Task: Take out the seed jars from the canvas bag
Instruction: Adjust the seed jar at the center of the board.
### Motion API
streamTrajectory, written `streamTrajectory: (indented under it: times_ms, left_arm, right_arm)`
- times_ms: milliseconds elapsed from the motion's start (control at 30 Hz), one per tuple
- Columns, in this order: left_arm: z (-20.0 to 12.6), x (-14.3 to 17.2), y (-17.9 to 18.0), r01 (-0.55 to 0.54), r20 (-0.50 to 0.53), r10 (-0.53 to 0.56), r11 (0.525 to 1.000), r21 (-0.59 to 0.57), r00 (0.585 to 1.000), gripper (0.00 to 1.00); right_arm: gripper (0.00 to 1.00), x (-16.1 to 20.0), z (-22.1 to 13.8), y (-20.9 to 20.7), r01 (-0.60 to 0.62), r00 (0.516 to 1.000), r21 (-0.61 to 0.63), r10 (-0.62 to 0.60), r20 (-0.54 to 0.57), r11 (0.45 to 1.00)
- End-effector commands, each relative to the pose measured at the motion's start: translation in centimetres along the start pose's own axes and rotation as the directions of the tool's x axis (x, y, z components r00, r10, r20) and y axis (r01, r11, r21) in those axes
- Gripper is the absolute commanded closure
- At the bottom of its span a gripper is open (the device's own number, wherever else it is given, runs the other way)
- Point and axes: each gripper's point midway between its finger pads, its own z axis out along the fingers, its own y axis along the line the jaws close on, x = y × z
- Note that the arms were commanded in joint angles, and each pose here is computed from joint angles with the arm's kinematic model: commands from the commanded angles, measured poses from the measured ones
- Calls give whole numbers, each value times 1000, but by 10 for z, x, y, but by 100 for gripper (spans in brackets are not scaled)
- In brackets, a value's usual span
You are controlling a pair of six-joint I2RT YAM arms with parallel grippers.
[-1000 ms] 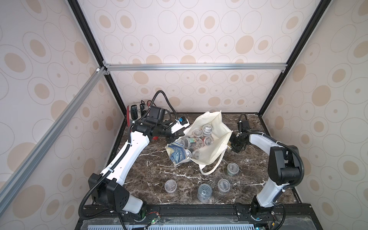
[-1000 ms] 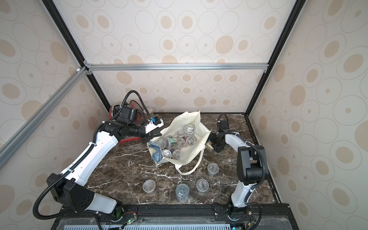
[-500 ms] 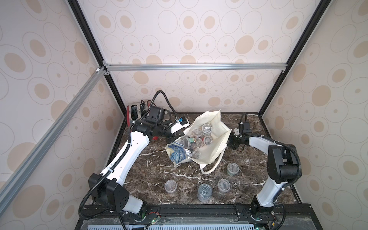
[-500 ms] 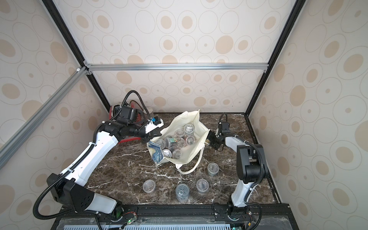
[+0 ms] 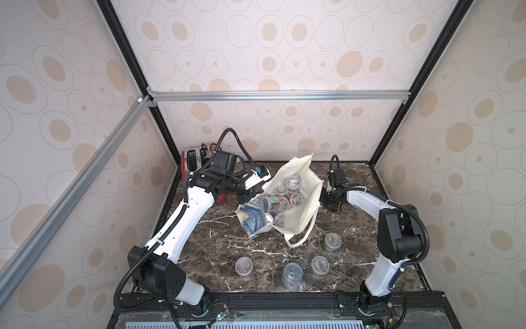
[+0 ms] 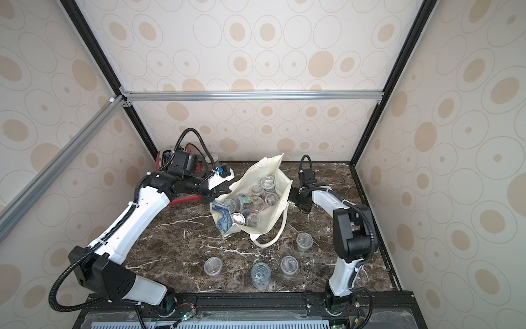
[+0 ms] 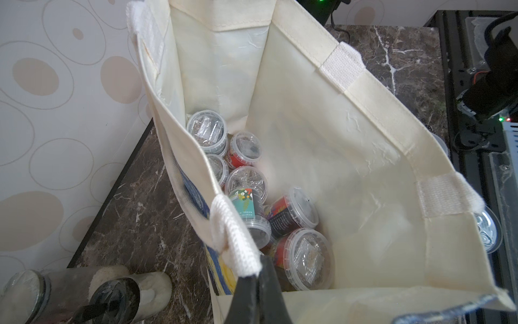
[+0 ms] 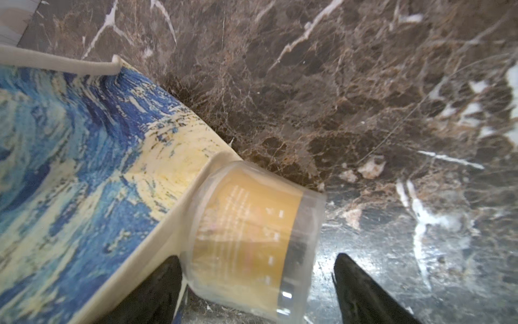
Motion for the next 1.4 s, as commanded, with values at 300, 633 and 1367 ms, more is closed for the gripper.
streamTrajectory:
  times_ms: [300,633,1367]
  left_arm:
    - [-8,-12,-1,-43,28,43,999,-1,999,100]
    - [-7,-10,-4,-40,28,40,999,8,999,100]
    - [-5,-9,-5,-40,31,39,999,14,999,100]
  right_arm:
    - [14,18,-3,-58,64,996,302,-41,-80,951]
    - [23,8,-1,-48,160,987,260,-146,-72,952]
    - [31,45,-2,-15,-50,977,-306,-17,-211,951]
